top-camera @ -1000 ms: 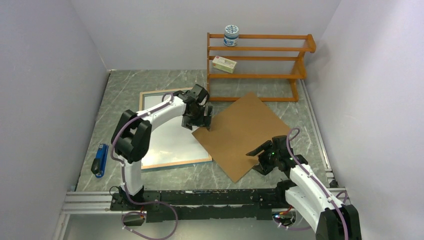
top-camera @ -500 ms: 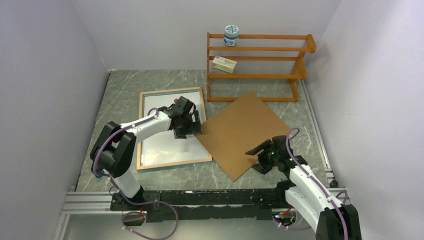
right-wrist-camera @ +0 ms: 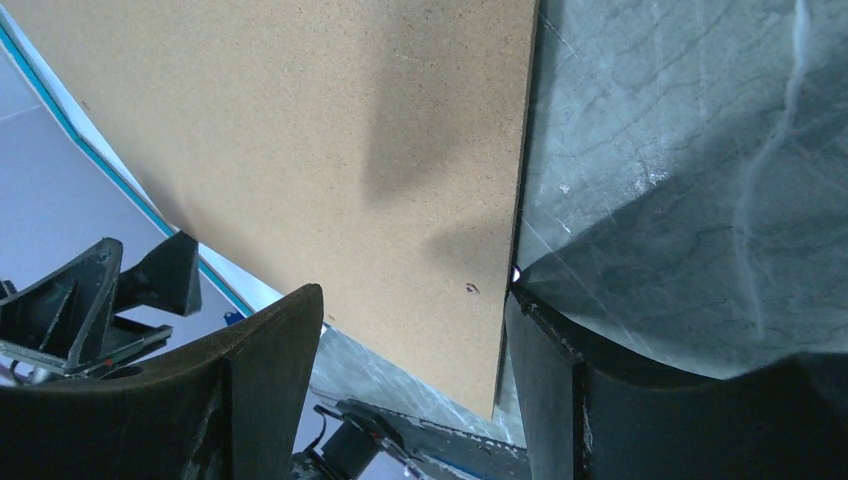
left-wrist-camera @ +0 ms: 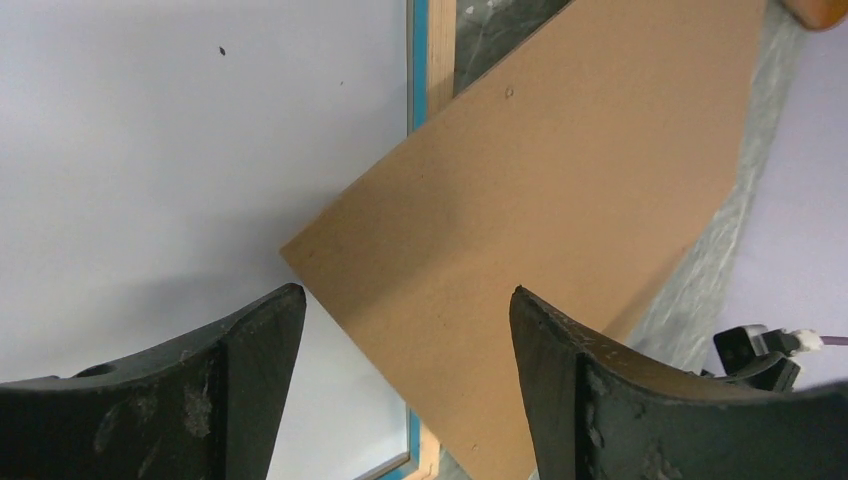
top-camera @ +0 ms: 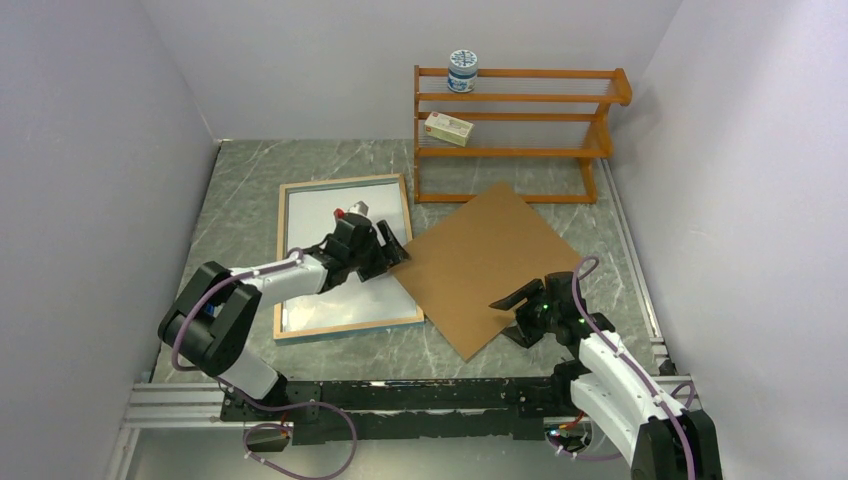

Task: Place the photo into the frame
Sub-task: Move the photo frame item to the photo frame, then turn over the photo frame item at the center of the board.

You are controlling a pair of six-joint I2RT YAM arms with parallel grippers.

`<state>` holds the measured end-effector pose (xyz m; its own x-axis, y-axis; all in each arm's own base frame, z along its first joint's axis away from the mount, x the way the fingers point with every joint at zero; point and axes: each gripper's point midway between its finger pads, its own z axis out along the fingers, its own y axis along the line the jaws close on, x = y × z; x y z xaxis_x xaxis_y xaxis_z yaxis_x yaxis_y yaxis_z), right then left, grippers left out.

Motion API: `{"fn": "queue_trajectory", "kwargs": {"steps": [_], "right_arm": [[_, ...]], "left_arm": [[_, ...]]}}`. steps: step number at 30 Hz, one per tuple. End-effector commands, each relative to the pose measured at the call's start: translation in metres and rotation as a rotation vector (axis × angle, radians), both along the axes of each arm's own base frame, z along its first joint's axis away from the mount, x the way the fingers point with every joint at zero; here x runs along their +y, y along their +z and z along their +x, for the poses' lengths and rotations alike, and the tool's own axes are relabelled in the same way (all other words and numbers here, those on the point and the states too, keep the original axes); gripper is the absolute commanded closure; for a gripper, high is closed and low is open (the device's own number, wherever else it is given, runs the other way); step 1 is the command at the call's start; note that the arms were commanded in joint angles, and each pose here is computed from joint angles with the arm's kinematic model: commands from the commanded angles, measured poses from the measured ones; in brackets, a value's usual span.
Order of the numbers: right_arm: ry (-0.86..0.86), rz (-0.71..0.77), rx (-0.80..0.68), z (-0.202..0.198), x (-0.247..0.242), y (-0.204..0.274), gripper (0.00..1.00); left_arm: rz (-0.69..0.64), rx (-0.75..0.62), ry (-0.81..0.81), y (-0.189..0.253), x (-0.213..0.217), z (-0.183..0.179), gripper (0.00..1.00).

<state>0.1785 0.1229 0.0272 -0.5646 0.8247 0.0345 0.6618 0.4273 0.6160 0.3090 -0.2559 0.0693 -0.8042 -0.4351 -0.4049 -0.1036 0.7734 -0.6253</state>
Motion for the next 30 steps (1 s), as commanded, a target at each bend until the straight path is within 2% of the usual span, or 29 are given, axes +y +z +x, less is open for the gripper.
{"fn": "queue_trajectory", "kwargs": {"steps": [1,6,10,16,22,25,30], "right_arm": [[-0.019,-0.059,0.07,-0.015,-0.01,-0.023,0.29],[-0.02,-0.058,0.072,-0.016,-0.011,-0.023,0.29],[-0.025,-0.056,0.07,-0.017,-0.011,-0.023,0.29],[-0.022,-0.064,0.071,-0.015,-0.011,-0.02,0.29],[-0.019,-0.054,0.082,-0.016,-0.01,-0.023,0.29],[-0.018,-0.061,0.096,-0.018,-0.01,-0.025,0.29],[-0.014,-0.064,0.098,-0.018,-0.011,-0.025,0.29]], "left_arm": [[-0.125,-0.092,0.034,0.016,-0.011,0.012,0.21],[-0.142,-0.074,0.08,0.006,-0.009,0.015,0.21],[-0.218,-0.099,0.069,0.012,-0.018,0.015,0.22],[-0.257,-0.07,0.064,-0.002,-0.023,0.012,0.24],[-0.371,-0.085,0.066,-0.005,-0.029,0.011,0.28],[-0.419,-0.095,0.072,-0.003,-0.03,0.011,0.32],[-0.441,-0.103,0.072,0.0,-0.03,0.013,0.48]]}}
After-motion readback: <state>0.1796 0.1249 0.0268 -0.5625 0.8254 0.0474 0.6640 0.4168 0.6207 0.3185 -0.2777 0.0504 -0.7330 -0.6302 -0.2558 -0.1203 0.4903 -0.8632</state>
